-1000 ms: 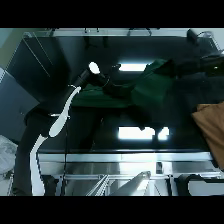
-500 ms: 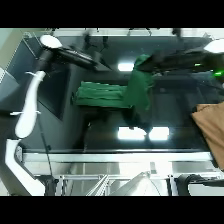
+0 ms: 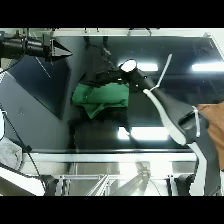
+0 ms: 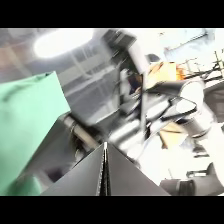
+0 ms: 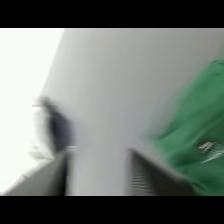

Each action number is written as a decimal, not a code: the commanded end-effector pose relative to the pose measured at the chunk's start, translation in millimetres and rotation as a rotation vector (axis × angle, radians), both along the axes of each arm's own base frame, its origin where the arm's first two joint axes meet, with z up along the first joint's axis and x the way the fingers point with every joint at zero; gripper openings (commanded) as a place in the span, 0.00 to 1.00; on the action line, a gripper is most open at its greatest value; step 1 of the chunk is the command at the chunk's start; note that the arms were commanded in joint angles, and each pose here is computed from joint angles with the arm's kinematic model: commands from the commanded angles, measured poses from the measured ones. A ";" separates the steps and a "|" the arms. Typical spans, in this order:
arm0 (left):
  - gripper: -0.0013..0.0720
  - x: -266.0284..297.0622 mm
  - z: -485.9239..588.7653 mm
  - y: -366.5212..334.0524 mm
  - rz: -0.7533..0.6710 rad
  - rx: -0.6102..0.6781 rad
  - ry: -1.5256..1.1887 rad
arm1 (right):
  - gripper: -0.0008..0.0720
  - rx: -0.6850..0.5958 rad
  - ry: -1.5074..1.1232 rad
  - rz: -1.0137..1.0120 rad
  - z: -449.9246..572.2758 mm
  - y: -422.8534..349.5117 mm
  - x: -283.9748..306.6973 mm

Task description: Fold the shirts.

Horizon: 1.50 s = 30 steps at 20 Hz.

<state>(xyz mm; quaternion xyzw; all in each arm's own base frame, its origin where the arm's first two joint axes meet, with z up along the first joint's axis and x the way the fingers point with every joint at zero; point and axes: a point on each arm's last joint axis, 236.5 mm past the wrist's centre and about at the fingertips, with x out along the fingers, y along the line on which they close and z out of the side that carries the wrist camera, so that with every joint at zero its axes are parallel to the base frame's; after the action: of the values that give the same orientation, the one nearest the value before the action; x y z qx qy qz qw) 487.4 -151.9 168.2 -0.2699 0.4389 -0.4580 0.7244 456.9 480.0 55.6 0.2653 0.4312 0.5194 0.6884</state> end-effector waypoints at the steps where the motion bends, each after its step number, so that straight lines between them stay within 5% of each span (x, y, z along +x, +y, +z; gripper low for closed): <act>1: 0.05 -7.9 -16.7 3.3 -0.019 -0.040 0.048 | 0.04 0.276 -0.018 0.159 53.8 18.7 -27.9; 5: 0.05 -22.2 -33.9 1.9 -0.066 -0.045 0.097 | 0.04 0.299 0.112 0.222 70.3 -70.4 -16.0; 10: 0.04 -51.2 -44.4 21.1 -0.144 -0.057 0.139 | 0.04 -0.076 0.267 0.060 10.5 -182.7 -8.1; 15: 0.04 -59.1 -62.1 94.3 0.110 -0.090 0.172 | 0.04 -0.368 0.299 -0.203 -36.1 -295.3 -33.1; 16: 0.04 -60.2 -66.7 108.0 0.161 -0.098 0.187 | 0.15 -0.371 0.316 -0.255 -47.7 -305.2 -31.0; 18: 0.05 -65.3 -75.9 125.0 0.213 -0.120 0.224 | 0.83 -0.379 0.343 -0.318 -71.9 -314.0 -22.2; 19: 0.13 -69.5 -80.8 129.6 0.221 -0.130 0.246 | 0.97 -0.379 0.358 -0.333 -83.7 -313.7 -17.5; 20: 0.50 -72.9 -84.9 132.0 0.227 -0.140 0.266 | 0.97 -0.374 0.375 -0.348 -94.6 -312.9 -12.8; 22: 0.89 -76.0 -90.4 132.7 0.234 -0.149 0.286 | 0.97 -0.327 0.438 -0.367 -115.9 -303.3 -6.6; 28: 0.90 -73.8 -97.8 133.6 0.256 -0.150 0.298 | 0.97 -0.121 0.555 -0.316 -152.8 -238.0 -5.7; 30: 0.90 -72.5 -98.3 134.3 0.262 -0.148 0.297 | 0.86 -0.040 0.580 -0.309 -149.3 -212.9 -3.8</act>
<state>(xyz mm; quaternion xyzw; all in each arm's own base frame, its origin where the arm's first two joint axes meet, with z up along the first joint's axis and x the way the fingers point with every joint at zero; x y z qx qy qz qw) 413.1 -19.6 72.2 -0.4393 0.4685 -0.3523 0.6808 447.5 237.1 -89.4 0.4057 0.5924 0.2878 0.6337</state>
